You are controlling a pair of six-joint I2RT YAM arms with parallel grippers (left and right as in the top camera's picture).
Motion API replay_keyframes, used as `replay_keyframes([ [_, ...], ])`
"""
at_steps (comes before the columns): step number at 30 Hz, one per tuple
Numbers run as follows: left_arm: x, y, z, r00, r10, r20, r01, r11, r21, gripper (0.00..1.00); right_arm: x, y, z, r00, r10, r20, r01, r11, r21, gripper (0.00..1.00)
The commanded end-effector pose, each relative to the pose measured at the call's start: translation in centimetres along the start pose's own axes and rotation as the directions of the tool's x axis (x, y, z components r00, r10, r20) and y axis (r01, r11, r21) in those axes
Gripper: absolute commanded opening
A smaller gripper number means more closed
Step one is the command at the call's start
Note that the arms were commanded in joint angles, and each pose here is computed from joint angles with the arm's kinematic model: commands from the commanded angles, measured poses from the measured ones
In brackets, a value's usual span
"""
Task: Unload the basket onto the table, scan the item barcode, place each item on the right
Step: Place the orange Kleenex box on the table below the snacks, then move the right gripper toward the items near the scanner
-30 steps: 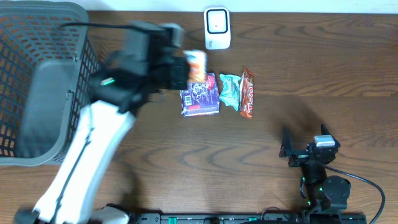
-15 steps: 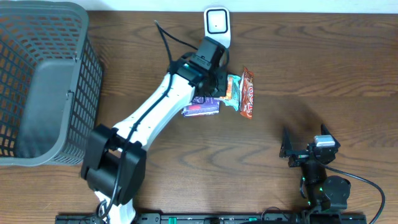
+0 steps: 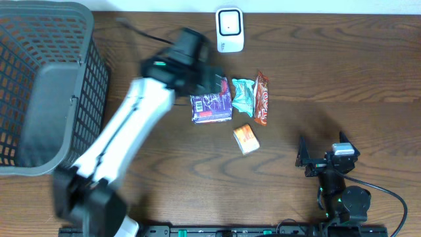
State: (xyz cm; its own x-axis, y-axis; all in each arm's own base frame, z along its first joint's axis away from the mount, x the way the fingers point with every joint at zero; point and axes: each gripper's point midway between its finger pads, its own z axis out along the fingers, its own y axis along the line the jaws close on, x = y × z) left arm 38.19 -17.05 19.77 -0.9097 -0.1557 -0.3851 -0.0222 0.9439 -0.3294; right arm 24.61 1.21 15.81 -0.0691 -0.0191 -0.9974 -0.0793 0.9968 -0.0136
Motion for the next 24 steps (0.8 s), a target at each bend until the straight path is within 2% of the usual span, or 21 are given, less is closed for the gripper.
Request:
replay_keyframes([
  [1,-2.7,4.9,-6.1,0.982,-0.132,0.134,0.141,0.988,-0.058,0.98,0.0,-0.2,0.0,1.0,-0.011,0.0,0.011,1.0,0.011,0.99],
  [8,-0.8,10.6,-8.3,0.96,-0.265,0.088,0.276,0.948,-0.16,0.98,-0.1,-0.2,0.0,1.0,-0.007,0.004,0.007,1.0,0.01,0.99],
  [10,-0.1,11.5,-8.4,0.955,-0.29,0.066,0.297,0.937,-0.183,0.98,-2.0,0.8,-0.1,0.995,0.051,0.08,-0.046,0.998,-0.053,0.99],
  [11,0.0,11.7,-8.5,0.953,-0.296,0.06,0.302,0.934,-0.189,0.99,-3.0,2.0,-0.3,0.987,0.116,0.111,-0.101,0.986,-0.133,0.99],
  [12,0.2,11.9,-8.5,0.952,-0.3,0.056,0.305,0.932,-0.194,0.98,-3.6,3.4,-0.7,0.976,0.186,0.11,-0.158,0.962,-0.224,0.99],
  [13,0.3,11.9,-8.5,0.952,-0.301,0.053,0.306,0.932,-0.195,0.99,-3.9,6.6,-1.7,0.948,0.318,0.027,-0.278,0.866,-0.416,0.99],
  [14,0.3,11.9,-8.5,0.952,-0.301,0.053,0.306,0.932,-0.195,0.99,-3.8,8.3,-2.5,0.927,0.371,-0.051,-0.344,0.79,-0.508,0.99],
  [17,0.3,11.9,-8.5,0.952,-0.302,0.053,0.306,0.932,-0.195,0.99,-5.4,8.9,-3.2,0.862,0.497,-0.097,-0.462,0.692,-0.555,0.99],
  [19,0.3,11.9,-8.5,0.952,-0.301,0.053,0.306,0.932,-0.195,0.99,-8.6,8.8,-4.2,0.827,0.562,-0.02,-0.454,0.647,-0.613,0.99],
  [20,0.2,11.9,-8.5,0.952,-0.301,0.054,0.306,0.932,-0.195,0.99,-10.6,8.9,-5.2,0.825,0.562,0.059,-0.392,0.645,-0.656,0.99],
  [22,0.3,11.9,-8.5,0.952,-0.301,0.053,0.306,0.932,-0.195,0.99,-14.2,8.7,-7.4,0.801,0.554,0.227,-0.261,0.664,-0.701,0.99],
  [24,0.3,11.9,-8.5,0.952,-0.301,0.053,0.306,0.932,-0.195,0.99,-17.1,7.7,-8.8,0.748,0.57,0.341,-0.214,0.693,-0.688,0.99],
])
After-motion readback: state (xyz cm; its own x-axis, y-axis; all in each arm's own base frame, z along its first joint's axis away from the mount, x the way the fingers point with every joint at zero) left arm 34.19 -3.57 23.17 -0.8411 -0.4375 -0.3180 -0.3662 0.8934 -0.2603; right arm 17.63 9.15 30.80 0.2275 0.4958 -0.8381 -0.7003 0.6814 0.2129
